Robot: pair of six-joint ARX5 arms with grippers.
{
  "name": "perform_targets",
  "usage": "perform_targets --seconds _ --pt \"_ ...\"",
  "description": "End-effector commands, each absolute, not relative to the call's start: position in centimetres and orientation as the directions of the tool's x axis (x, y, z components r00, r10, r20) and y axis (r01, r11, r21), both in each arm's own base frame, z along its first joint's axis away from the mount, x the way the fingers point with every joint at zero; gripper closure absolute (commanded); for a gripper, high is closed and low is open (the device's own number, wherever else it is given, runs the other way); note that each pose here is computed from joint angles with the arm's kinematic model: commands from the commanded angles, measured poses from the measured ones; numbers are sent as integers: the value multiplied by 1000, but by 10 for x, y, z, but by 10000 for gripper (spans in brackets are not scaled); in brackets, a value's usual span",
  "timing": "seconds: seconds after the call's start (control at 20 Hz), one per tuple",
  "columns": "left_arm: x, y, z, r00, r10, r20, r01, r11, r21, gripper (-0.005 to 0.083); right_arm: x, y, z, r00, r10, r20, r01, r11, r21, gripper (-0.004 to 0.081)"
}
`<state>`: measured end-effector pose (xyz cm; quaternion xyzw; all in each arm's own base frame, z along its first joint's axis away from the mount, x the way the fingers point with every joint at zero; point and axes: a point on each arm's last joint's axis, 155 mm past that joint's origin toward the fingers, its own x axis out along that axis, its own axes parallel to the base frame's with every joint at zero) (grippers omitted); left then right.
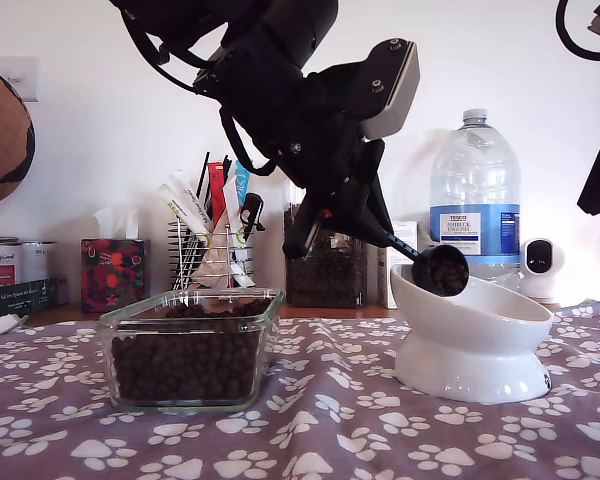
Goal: Measure one spoon of cat food and pour it into the food bowl
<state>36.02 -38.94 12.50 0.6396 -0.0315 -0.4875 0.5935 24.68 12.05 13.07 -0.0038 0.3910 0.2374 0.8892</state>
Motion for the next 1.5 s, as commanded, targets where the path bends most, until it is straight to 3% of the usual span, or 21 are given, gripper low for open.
perform_targets --seconds 0.0,0.7,1.3,1.45 --pt "363 -393 120 522 -619 -587 506 -330 797 793 249 122 136 588 427 -687 -433 884 179 780" --pt "359 -397 122 518 -628 -581 172 -588 790 793 243 125 132 558 445 -700 -444 873 202 780" --pt "351 -411 128 512 -656 -555 -54 -669 742 792 236 128 129 529 462 -712 -466 859 211 780" --pt "356 -414 137 533 -668 -519 -73 -647 759 792 235 128 128 526 462 -714 -466 859 213 780"
